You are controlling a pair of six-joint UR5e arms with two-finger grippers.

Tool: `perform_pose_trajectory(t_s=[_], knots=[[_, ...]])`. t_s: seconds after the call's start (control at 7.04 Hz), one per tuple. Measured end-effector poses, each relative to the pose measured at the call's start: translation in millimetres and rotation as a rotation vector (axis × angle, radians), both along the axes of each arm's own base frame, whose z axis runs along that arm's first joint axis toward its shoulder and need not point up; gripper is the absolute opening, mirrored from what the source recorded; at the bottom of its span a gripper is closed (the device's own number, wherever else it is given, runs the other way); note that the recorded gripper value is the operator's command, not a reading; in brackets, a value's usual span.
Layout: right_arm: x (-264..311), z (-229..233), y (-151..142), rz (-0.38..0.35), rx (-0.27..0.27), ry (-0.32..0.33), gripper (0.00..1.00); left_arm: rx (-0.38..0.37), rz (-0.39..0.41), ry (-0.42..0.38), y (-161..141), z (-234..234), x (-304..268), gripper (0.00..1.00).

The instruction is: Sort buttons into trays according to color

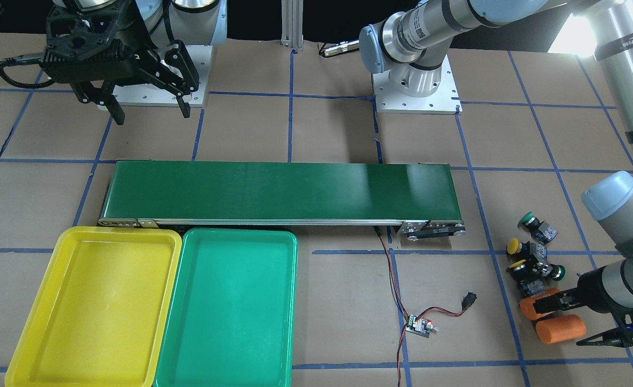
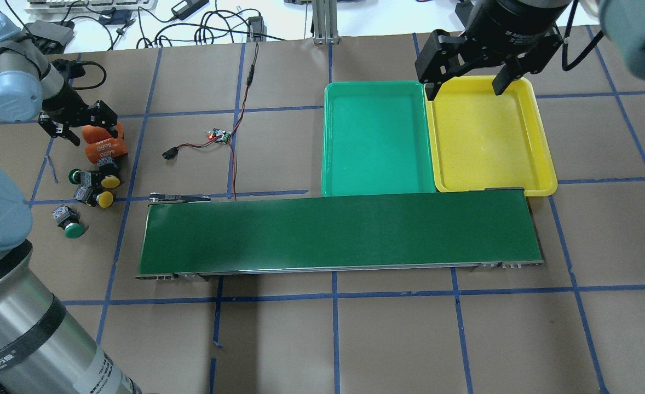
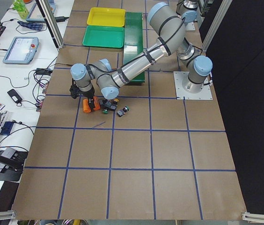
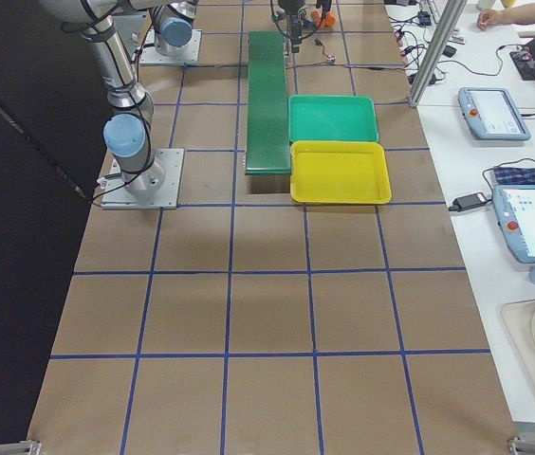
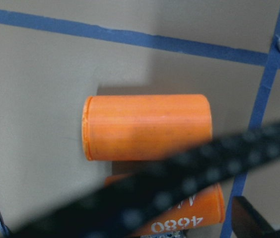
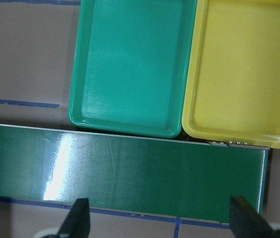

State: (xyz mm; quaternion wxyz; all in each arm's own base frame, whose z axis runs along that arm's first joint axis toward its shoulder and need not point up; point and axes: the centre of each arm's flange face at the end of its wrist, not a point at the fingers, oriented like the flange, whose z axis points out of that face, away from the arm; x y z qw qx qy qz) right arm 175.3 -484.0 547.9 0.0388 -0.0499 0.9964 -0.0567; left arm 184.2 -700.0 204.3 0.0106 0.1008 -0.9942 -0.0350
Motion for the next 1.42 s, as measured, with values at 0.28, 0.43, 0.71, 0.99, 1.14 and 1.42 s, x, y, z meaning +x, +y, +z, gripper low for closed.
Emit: perform_pose_trajectory(t_s=[0.28,0.43,0.71,0.99,1.14,1.42], knots=[[-0.1,0.2,0.0,0.000,-0.001,0.000,1.00,0.008,0.008,0.005,0.1,-6.9,-0.2,1.00],[-0.4,0.4,0.0,-0.001,-0.002,0.000,1.00,0.013,0.011,0.008,1.3,-9.6,-0.9,1.00],[-0.3,0.5,0.1,-0.001,-0.002,0.000,1.00,0.026,0.013,0.013,5.4,-16.3,-1.5,0.76],[0.2,0.4,0.2,0.000,-0.002,0.000,1.00,0.017,0.006,0.009,5.2,-10.8,-1.3,0.22],[0.2,0.3,0.1,0.001,-0.001,0.000,1.00,0.010,0.002,0.007,6.0,-2.5,-4.9,0.21],[0.2,0.3,0.3,0.001,-0.001,0.000,1.00,0.012,-0.037,0.020,19.2,32.4,-47.2,0.21]])
